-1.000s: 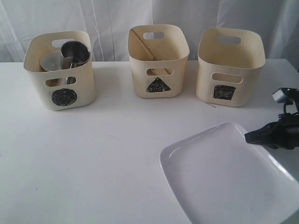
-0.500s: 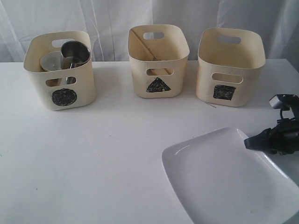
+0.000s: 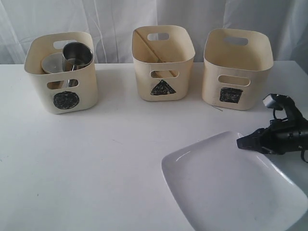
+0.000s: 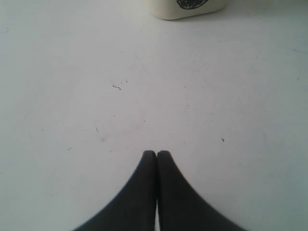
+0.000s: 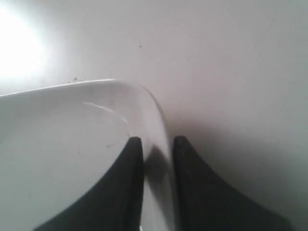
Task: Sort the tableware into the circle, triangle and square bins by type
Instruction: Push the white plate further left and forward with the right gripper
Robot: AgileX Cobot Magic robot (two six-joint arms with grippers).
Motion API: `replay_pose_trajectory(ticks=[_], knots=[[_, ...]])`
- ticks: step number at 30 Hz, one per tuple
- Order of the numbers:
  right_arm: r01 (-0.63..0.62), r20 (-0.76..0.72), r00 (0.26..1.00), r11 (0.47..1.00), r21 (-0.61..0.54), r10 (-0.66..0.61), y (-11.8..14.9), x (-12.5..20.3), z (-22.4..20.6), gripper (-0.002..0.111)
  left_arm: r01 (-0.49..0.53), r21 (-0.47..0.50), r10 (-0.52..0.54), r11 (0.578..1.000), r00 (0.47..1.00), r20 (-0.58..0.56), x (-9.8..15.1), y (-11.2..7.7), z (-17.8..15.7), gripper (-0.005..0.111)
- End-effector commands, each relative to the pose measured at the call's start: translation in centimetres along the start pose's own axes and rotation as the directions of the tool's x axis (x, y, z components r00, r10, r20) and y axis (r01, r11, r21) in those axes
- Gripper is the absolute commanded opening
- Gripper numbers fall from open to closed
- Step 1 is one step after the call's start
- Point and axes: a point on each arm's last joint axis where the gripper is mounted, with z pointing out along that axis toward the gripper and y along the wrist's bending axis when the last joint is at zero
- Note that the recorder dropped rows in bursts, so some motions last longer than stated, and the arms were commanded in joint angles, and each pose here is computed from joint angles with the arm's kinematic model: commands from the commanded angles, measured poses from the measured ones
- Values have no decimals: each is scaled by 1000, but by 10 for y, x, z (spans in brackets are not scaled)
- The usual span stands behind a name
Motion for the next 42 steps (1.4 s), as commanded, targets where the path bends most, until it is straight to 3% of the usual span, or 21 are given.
replay_pose_trajectory(ticks=[1, 4, 7, 16, 21, 28, 33, 35, 38, 42], knots=[[12, -109, 994, 1000, 28, -9, 3, 11, -1, 0, 15, 4, -15, 1000, 1000, -7, 2, 0, 1, 0], [115, -34, 992, 988, -101, -118, 25, -6, -16, 0, 15, 4, -15, 1000, 1000, -7, 2, 0, 1, 0], [172, 30, 985, 972, -158, -170, 41, -21, -32, 0, 15, 4, -15, 1000, 1000, -7, 2, 0, 1, 0], [222, 96, 972, 970, -100, -213, 60, -43, -59, 0, 15, 4, -15, 1000, 1000, -7, 2, 0, 1, 0], [227, 93, 970, 974, -17, -225, 55, -46, -62, 0, 15, 4, -15, 1000, 1000, -7, 2, 0, 1, 0], [236, 144, 962, 972, -15, -232, 63, -53, -70, 0, 15, 4, -15, 1000, 1000, -7, 2, 0, 1, 0], [247, 76, 964, 966, 81, -253, 50, -47, -66, 0, 15, 4, -15, 1000, 1000, -7, 2, 0, 1, 0], [251, 23, 967, 967, 53, -252, 44, -38, -57, 0, 15, 4, -15, 1000, 1000, -7, 2, 0, 1, 0], [189, -37, 981, 982, 16, -189, 30, -21, -36, 0, 15, 4, -15, 1000, 1000, -7, 2, 0, 1, 0], [122, -101, 988, 991, 57, -116, 9, -3, -16, 0, 15, 4, -15, 1000, 1000, -7, 2, 0, 1, 0]])
